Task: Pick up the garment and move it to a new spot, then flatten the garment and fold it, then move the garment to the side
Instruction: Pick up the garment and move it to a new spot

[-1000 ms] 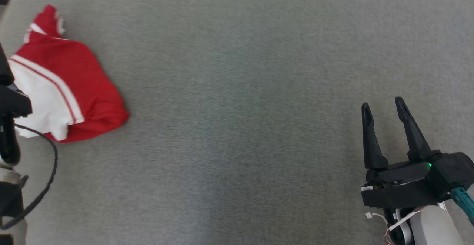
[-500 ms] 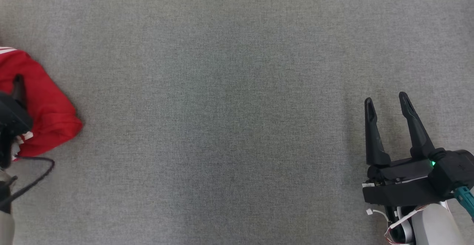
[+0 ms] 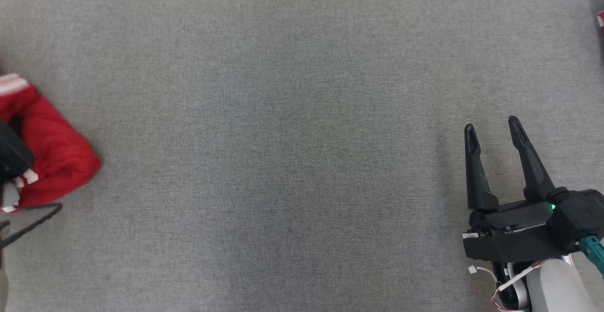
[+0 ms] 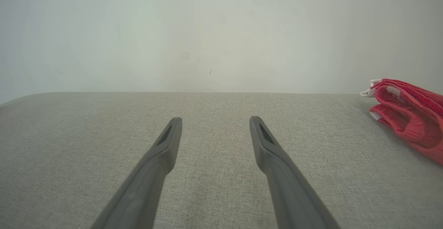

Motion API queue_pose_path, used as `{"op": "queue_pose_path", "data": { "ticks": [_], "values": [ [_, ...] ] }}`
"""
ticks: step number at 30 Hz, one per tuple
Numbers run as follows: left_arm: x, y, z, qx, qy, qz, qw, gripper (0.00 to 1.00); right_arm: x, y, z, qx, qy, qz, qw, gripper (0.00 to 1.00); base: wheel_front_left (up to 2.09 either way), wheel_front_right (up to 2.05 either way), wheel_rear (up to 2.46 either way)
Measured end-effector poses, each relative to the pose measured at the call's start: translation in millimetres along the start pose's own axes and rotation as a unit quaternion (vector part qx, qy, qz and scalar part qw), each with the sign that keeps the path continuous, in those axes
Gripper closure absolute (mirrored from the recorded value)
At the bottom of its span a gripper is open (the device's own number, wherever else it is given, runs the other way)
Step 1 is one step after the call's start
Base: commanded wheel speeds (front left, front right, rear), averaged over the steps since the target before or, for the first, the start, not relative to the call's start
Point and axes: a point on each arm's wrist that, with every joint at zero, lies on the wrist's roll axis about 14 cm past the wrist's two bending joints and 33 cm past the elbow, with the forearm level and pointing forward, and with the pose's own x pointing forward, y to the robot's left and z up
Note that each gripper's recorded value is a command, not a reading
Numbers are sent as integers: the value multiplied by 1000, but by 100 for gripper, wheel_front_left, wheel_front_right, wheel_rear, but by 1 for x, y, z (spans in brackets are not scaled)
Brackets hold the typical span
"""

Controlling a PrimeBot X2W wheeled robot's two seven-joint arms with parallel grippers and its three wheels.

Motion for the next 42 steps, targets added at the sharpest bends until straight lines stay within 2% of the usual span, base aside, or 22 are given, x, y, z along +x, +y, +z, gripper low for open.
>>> {"op": "queue_pose_path", "data": {
  "ticks": [4,11,14,18,22,23,24,30,37,42],
  "values": [
    [-3,-2,5,12,-20,-1,1000,100,-3,-4,6,-4,-5,-7,1000,0,0,0,0],
    [-31,-24,60,36,-144,-34,988,100,-13,-3,17,10,-15,-17,1000,0,0,0,0],
    [-52,-42,90,54,-208,-57,975,100,-16,-2,21,16,-18,-18,1000,0,0,0,0],
    [-88,-71,133,86,-295,-91,947,100,-21,1,25,27,-24,-21,999,0,0,0,0],
    [-119,-103,158,118,-347,-124,922,100,-28,1,25,42,-23,-30,998,0,0,0,0],
    [-126,-114,162,129,-358,-134,915,100,-30,0,25,45,-21,-33,998,0,0,0,0],
    [-139,-142,169,146,-377,-161,900,100,-36,-2,22,51,-16,-41,998,0,0,0,0],
    [-171,-238,162,180,-400,-261,860,100,-53,-13,23,66,-16,-71,995,0,0,0,0],
    [-198,-343,117,211,-384,-375,817,100,-80,-34,25,71,-15,-115,991,0,0,0,0],
    [-217,-398,70,217,-358,-448,790,100,-100,-48,28,70,-16,-144,987,0,0,0,0]
  ]
}}
